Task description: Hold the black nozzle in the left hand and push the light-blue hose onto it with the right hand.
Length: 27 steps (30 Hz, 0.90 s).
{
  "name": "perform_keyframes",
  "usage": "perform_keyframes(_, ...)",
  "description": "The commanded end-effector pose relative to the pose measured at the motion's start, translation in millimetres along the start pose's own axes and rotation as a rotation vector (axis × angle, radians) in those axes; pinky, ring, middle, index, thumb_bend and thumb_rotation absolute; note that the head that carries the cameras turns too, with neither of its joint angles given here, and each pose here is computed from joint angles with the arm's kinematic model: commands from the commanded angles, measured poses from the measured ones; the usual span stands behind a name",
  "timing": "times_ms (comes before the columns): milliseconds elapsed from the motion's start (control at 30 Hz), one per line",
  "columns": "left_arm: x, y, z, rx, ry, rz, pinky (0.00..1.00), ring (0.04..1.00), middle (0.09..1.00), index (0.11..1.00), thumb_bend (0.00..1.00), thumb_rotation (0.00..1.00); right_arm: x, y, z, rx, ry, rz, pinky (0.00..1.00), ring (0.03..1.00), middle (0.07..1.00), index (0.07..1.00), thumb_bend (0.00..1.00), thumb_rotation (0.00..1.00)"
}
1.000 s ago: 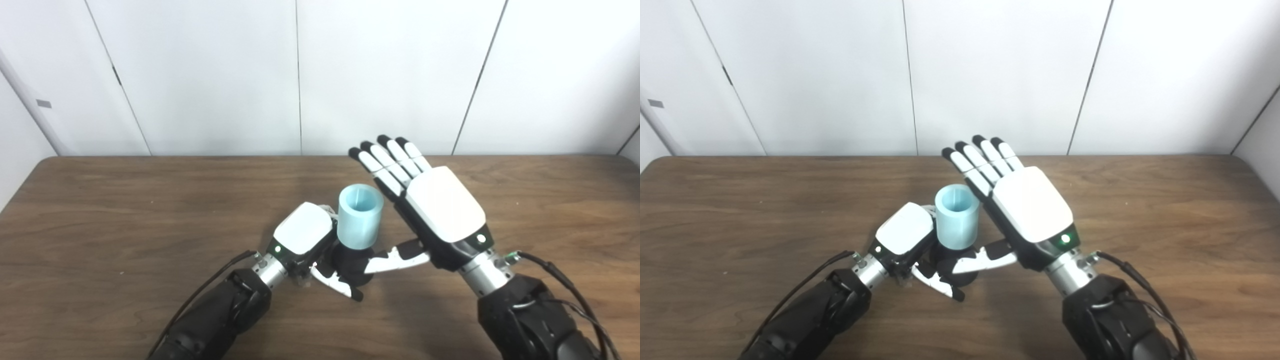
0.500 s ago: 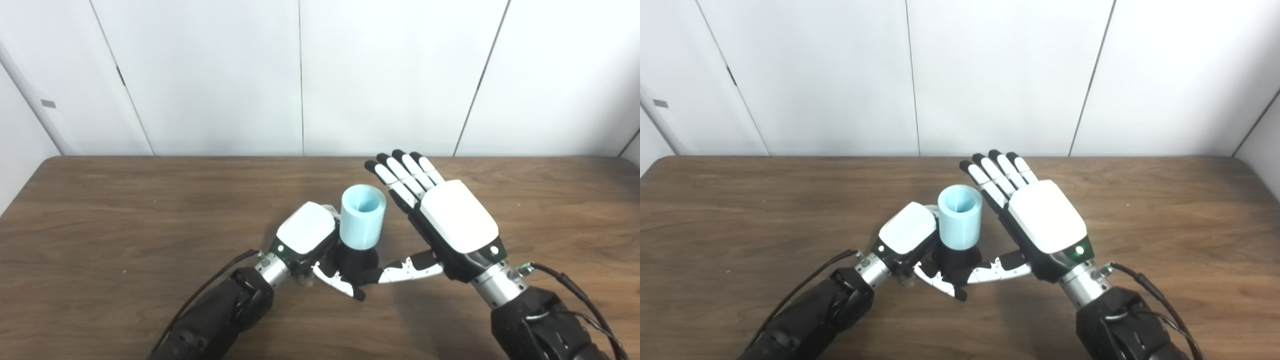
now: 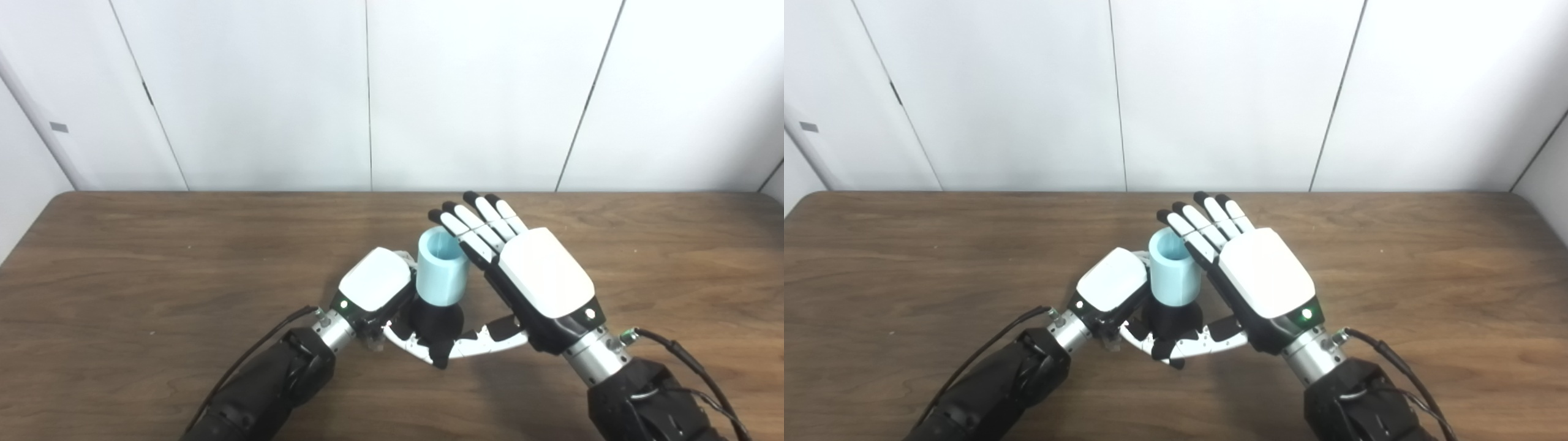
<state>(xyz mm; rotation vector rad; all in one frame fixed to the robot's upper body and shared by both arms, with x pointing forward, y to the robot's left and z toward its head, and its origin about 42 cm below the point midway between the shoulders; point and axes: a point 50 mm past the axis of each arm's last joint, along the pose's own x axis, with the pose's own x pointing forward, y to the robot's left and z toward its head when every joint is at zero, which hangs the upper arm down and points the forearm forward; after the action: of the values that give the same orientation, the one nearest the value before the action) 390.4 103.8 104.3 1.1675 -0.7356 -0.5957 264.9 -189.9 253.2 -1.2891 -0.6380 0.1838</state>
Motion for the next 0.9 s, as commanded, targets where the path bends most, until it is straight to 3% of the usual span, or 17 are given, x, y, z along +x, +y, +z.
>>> perform_keyframes(0, -98.2, -126.4, 60.9, -0.232, 0.102, -0.312, 0.63, 0.470, 0.448, 0.519, 0.50, 0.00, 8.4, -27.4, 10.3, -0.031, -0.064, -0.136, 1.00, 1.000, 0.959, 0.943, 0.86, 0.78)
perform_keyframes(533, -99.8, -128.3, 61.0, -0.232, 0.101, -0.305, 0.64, 0.465, 0.465, 0.505, 0.50, 0.00, 7.5, -22.2, 14.3, -0.027, -0.058, -0.092, 1.00, 1.000, 0.935, 0.912, 0.86, 0.75)
perform_keyframes(867, -100.4, -124.6, 62.1, -0.233, 0.096, -0.298, 0.63, 0.463, 0.461, 0.513, 0.50, 0.00, 0.1, -11.0, 15.1, -0.039, -0.044, -0.003, 1.00, 1.000, 0.923, 0.899, 0.86, 0.77)
